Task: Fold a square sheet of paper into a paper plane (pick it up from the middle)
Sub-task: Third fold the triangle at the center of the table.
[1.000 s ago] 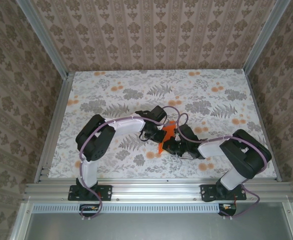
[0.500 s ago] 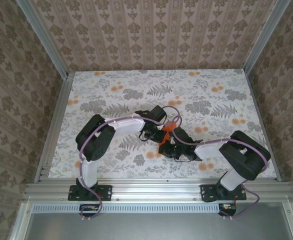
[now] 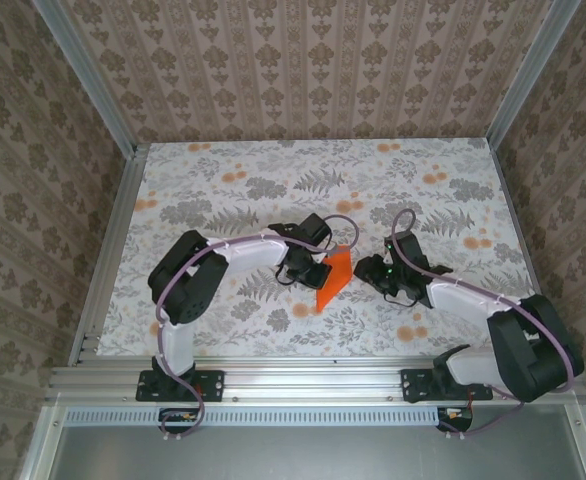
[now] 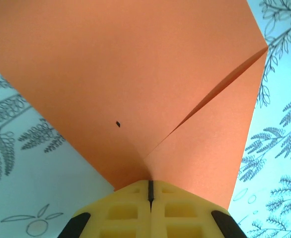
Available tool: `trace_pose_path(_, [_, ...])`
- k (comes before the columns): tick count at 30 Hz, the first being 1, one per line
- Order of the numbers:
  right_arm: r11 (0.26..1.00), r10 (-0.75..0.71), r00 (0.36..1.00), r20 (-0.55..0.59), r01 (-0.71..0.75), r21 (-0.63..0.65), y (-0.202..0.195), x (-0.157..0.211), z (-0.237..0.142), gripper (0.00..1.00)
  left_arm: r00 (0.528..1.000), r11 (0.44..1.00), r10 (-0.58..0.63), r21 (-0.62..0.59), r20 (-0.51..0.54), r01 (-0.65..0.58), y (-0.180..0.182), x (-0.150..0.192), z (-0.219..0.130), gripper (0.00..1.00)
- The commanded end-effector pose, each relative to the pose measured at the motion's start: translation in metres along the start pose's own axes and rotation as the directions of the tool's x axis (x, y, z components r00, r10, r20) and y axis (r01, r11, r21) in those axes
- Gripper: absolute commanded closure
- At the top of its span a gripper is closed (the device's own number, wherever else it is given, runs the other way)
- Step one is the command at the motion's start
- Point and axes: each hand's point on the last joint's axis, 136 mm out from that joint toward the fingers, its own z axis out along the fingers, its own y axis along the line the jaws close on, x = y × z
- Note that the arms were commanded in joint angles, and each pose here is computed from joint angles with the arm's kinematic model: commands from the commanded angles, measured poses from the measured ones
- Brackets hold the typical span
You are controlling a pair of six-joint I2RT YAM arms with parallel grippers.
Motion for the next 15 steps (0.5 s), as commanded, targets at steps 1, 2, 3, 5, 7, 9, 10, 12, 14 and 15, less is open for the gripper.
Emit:
trace_pose_path(1, [0.999, -0.037, 0.996, -0.085, 0.034, -0.038, 0.009, 0.006, 0.007, 0.63, 0.996, 1.0, 0.021, 0.0, -0.091, -0.021, 0.0, 0.029, 0.001, 1.0])
trace_pose_path(2, [0.999, -0.03, 0.995, -0.1, 0.025, -0.048, 0.011, 0.005, 0.012, 0.63, 0.995, 1.0, 0.025, 0.0, -0.092, -0.025, -0.001, 0.03, 0.001, 1.0])
trace_pose_path(3, [0.999, -0.02, 0.993, -0.112, 0.014, -0.052, 0.012, 0.006, 0.016, 0.63, 0.995, 1.0, 0.027, 0.001, -0.092, -0.027, -0.002, 0.03, 0.0, 1.0])
trace_pose_path(5, [0.998, -0.01, 0.993, -0.119, 0.002, -0.066, 0.015, 0.004, 0.022, 0.63, 0.995, 1.0, 0.027, -0.001, -0.093, -0.027, -0.002, 0.03, -0.001, 1.0])
trace_pose_path(7, [0.997, -0.004, 0.992, -0.126, -0.007, -0.08, 0.016, 0.004, 0.027, 0.63, 0.995, 1.0, 0.027, -0.003, -0.094, -0.027, -0.001, 0.03, -0.001, 1.0])
trace_pose_path(9, [0.996, 0.0, 0.99, -0.138, -0.012, -0.085, 0.016, 0.005, 0.032, 0.63, 0.995, 1.0, 0.028, -0.005, -0.096, -0.028, -0.001, 0.03, -0.001, 1.0])
trace_pose_path(10, [0.996, 0.003, 0.989, -0.145, -0.015, -0.083, 0.016, 0.005, 0.034, 0.63, 0.995, 1.0, 0.027, -0.006, -0.094, -0.028, -0.001, 0.03, -0.001, 1.0])
trace_pose_path(12, [0.996, 0.004, 0.988, -0.152, -0.018, -0.088, 0.017, 0.004, 0.038, 0.63, 0.995, 1.0, 0.027, -0.005, -0.094, -0.028, -0.001, 0.03, -0.002, 1.0])
trace_pose_path(14, [0.995, 0.008, 0.988, -0.156, -0.023, -0.096, 0.017, 0.004, 0.041, 0.63, 0.995, 1.0, 0.027, -0.006, -0.093, -0.028, -0.001, 0.03, -0.002, 1.0])
trace_pose_path(15, [0.995, 0.006, 0.988, -0.157, -0.022, -0.1, 0.018, 0.004, 0.042, 0.63, 0.995, 1.0, 0.027, -0.006, -0.095, -0.027, -0.001, 0.03, -0.002, 1.0])
